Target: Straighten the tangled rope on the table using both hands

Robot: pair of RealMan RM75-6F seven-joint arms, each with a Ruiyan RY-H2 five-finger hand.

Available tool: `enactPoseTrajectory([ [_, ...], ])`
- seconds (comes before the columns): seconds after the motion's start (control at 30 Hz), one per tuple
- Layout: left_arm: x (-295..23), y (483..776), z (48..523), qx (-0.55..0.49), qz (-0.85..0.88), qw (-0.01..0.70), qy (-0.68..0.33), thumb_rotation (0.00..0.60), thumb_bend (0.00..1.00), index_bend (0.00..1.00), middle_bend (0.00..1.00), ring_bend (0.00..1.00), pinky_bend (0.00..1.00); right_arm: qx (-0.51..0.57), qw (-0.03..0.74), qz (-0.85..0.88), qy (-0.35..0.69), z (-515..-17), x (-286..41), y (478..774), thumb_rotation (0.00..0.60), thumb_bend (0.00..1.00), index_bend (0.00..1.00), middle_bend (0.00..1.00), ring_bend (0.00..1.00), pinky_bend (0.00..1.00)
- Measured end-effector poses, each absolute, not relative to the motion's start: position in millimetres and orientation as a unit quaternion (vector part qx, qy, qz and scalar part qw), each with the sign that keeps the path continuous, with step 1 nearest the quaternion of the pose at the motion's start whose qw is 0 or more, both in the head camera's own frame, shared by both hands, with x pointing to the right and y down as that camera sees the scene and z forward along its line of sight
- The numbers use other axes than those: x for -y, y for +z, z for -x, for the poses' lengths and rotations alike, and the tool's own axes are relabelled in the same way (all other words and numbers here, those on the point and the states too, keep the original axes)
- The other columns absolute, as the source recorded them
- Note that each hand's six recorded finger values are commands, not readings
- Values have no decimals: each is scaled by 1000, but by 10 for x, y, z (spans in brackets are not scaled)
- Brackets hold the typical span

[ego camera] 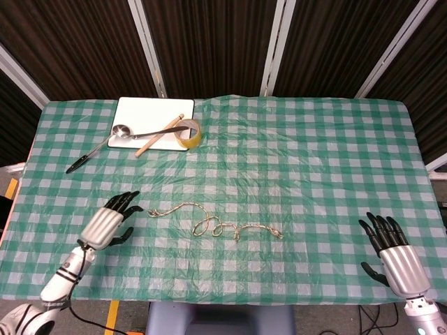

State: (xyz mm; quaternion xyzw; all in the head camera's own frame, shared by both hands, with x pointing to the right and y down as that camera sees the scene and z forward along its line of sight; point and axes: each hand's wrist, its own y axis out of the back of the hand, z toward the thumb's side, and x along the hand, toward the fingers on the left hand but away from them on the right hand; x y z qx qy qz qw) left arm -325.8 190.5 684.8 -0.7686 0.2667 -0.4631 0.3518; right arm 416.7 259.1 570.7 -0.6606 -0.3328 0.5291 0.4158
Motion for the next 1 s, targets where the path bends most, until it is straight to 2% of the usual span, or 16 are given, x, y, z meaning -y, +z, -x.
enactPoseTrajectory([
  [0.27,-1767,7124,2916,-267,772,354,-456,600,428,371,2,0,158,329,411,664,530,-4165,-2598,5723,600,290,0,0,0,0],
  [0.67,-1743,7447,2866,-257,754,372,-477,600,421,407,24,0,180,342,407,665,524,-4203,-2567,5671,600,290,0,0,0,0],
  [1.0,-1784,7498,2782,-249,755,381,-471,600,402,433,31,0,179,346,406,663,525,-4230,-2558,5647,600,290,0,0,0,0],
])
